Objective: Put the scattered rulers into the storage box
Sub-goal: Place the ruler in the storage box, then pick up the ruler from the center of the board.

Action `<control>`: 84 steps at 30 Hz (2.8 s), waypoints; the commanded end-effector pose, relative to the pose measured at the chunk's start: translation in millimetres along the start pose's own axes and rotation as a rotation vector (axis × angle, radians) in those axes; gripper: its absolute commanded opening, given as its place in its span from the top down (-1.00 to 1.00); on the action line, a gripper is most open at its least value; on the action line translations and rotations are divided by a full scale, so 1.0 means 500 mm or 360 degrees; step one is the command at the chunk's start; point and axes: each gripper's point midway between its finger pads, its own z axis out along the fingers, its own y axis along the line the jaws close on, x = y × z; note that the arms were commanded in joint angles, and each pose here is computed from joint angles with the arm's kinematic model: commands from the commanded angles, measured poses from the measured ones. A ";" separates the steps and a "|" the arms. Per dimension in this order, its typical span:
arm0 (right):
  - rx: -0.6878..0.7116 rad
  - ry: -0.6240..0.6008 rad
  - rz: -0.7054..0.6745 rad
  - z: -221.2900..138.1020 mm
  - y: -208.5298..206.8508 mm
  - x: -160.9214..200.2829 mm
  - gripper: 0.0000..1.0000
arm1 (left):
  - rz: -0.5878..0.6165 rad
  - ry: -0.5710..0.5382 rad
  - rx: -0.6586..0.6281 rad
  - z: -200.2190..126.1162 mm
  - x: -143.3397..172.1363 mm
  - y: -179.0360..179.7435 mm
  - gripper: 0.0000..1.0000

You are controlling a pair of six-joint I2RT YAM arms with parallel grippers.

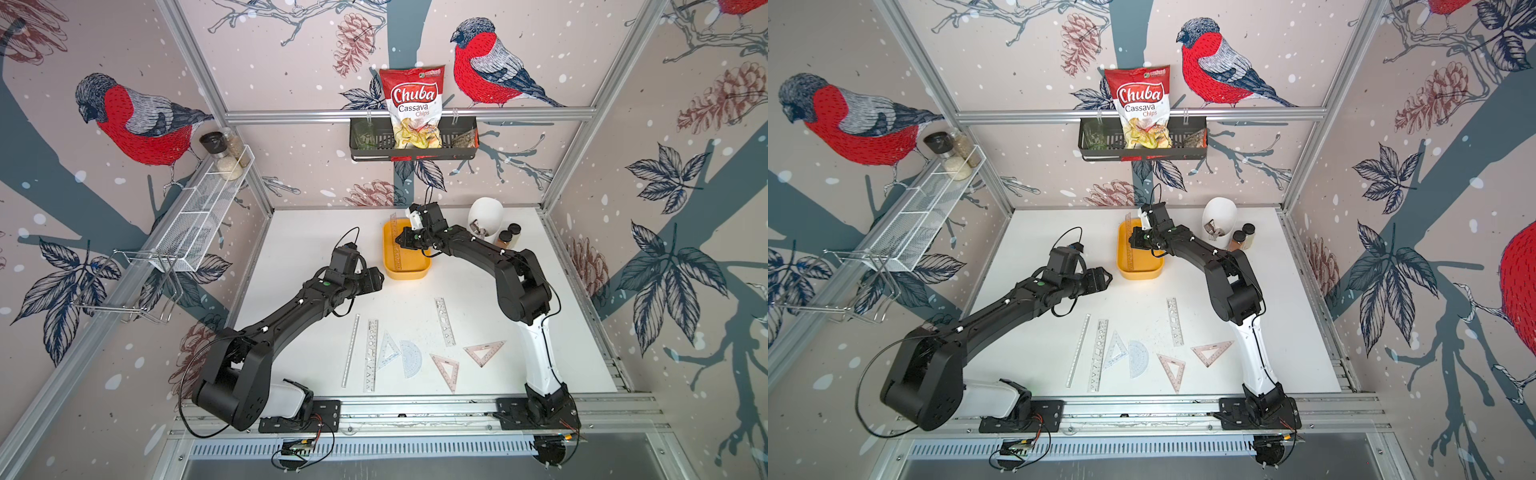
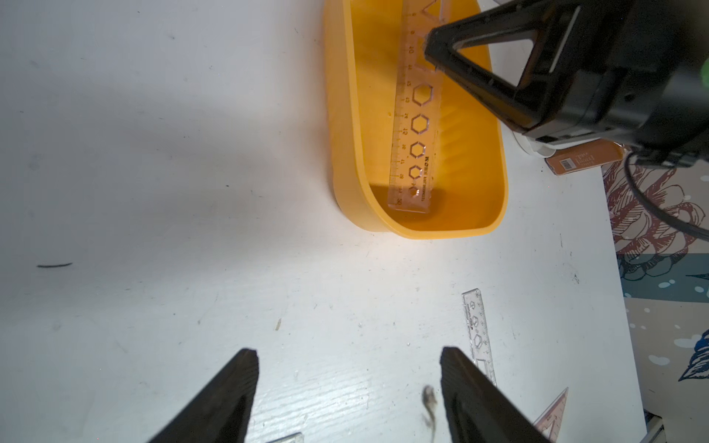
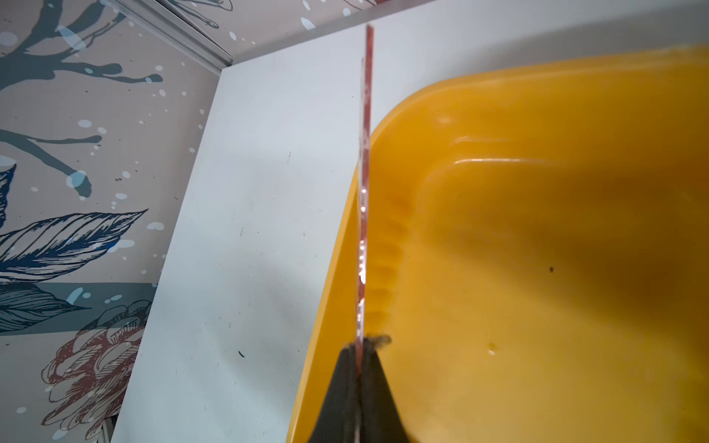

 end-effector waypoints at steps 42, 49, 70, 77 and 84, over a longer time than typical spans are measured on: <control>0.0185 0.0106 -0.0039 0.035 -0.051 0.038 0.42 | -0.0029 0.0065 0.0065 0.015 0.011 -0.004 -0.56; 0.0249 0.0039 -0.0167 -0.015 -0.009 0.002 0.31 | -0.0070 0.0071 0.0107 0.020 0.008 -0.015 -0.57; 0.0501 -0.0028 -0.0201 -0.216 -0.050 0.170 -0.10 | -0.0155 0.0139 0.0204 0.087 -0.018 -0.041 -0.55; 0.0447 -0.0009 -0.0182 -0.191 -0.055 0.185 -0.08 | -0.0184 0.0160 0.0225 0.109 -0.023 -0.045 -0.55; 0.0416 -0.0020 -0.0175 -0.176 -0.065 0.167 -0.03 | -0.0210 0.0183 0.0233 0.137 -0.026 -0.046 -0.53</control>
